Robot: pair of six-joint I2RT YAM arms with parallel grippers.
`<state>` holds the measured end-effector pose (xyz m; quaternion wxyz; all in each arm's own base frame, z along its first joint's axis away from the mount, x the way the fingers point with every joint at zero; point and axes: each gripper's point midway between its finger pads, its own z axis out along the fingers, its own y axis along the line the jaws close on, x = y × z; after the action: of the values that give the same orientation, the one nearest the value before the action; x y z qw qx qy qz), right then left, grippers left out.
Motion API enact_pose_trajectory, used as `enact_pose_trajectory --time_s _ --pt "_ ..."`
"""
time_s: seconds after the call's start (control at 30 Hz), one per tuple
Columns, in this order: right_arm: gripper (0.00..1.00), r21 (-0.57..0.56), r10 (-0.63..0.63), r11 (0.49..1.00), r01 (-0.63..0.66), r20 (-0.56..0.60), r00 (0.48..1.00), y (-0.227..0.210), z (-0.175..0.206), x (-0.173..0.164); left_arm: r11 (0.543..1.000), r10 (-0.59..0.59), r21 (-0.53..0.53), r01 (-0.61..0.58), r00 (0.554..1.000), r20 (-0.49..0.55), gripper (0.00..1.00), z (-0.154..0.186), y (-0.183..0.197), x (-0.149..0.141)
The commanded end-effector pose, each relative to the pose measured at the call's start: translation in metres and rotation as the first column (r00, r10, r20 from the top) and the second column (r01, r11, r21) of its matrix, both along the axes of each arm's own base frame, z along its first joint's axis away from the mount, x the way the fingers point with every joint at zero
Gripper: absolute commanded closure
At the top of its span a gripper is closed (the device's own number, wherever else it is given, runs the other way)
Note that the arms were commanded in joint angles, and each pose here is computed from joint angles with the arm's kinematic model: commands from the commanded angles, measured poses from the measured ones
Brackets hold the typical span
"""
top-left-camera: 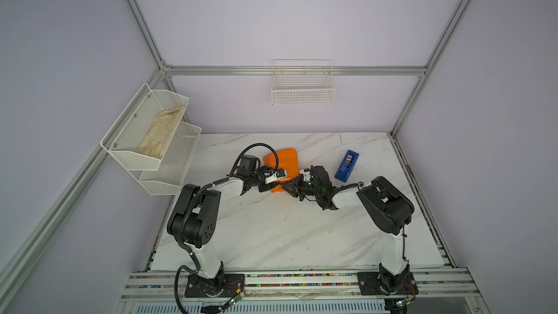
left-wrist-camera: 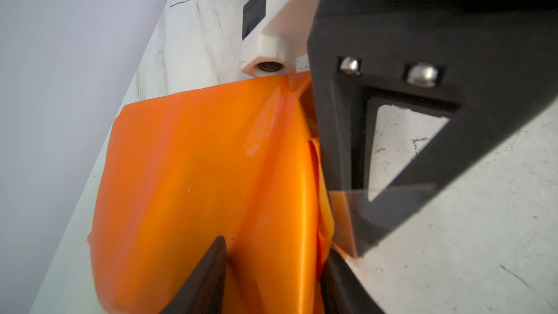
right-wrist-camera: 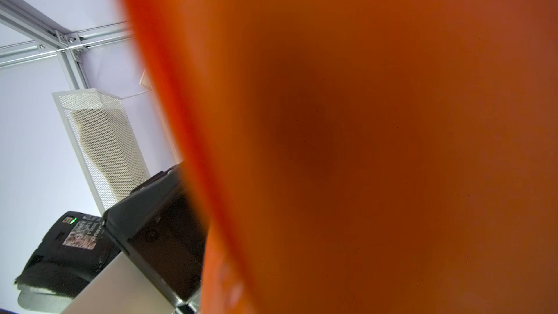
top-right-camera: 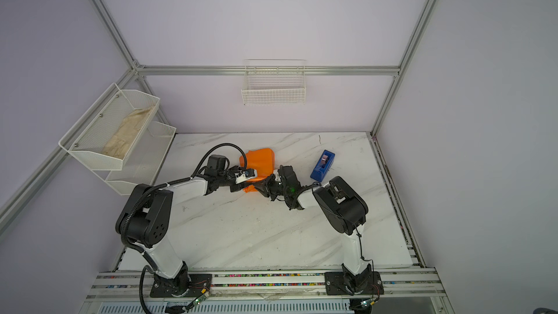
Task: Wrap a gift box in wrapping paper
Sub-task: Stick the wrapping paper to the gift box.
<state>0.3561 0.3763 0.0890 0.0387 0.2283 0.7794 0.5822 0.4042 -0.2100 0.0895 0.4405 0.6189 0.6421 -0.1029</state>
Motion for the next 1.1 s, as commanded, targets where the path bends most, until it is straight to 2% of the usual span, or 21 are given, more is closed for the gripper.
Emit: enact_pose_trajectory --time_s 0.0,0.17,0.37,0.57,0.7,0.93,1.07 --pt "0.79 0.015 -0.077 0.997 0.078 -0.035 0.996 -0.004 0.0 0.016 0.993 0.056 0.109 -0.035 0.979 -0.195 0.52 -0.048 0.018 -0.026" --pt "0.66 0.024 -0.112 0.993 0.113 -0.035 0.993 -0.006 0.007 0.023 0.994 0.055 0.109 -0.034 0.979 -0.195 0.52 -0.048 0.018 -0.027" --pt "0.43 0.015 -0.114 0.993 0.115 -0.052 0.992 -0.007 0.008 0.021 0.993 0.057 0.11 -0.035 0.979 -0.195 0.52 -0.048 0.019 -0.027" --pt "0.33 -0.019 -0.105 0.994 0.104 -0.072 0.992 -0.013 0.0 0.012 0.993 0.055 0.109 -0.034 0.979 -0.195 0.52 -0.048 0.019 -0.027" --pt "0.33 -0.023 -0.092 0.996 0.09 -0.077 0.993 -0.016 0.0 0.004 0.993 0.057 0.11 -0.036 0.98 -0.193 0.52 -0.048 0.019 -0.026" --pt "0.43 -0.016 -0.078 0.997 0.077 -0.065 0.995 -0.022 0.011 -0.008 0.993 0.056 0.111 -0.035 0.98 -0.192 0.52 -0.048 0.019 -0.027" --pt "0.63 -0.001 -0.067 0.998 0.067 -0.056 0.996 -0.019 0.014 -0.009 0.993 0.055 0.11 -0.035 0.98 -0.192 0.52 -0.048 0.019 -0.027"
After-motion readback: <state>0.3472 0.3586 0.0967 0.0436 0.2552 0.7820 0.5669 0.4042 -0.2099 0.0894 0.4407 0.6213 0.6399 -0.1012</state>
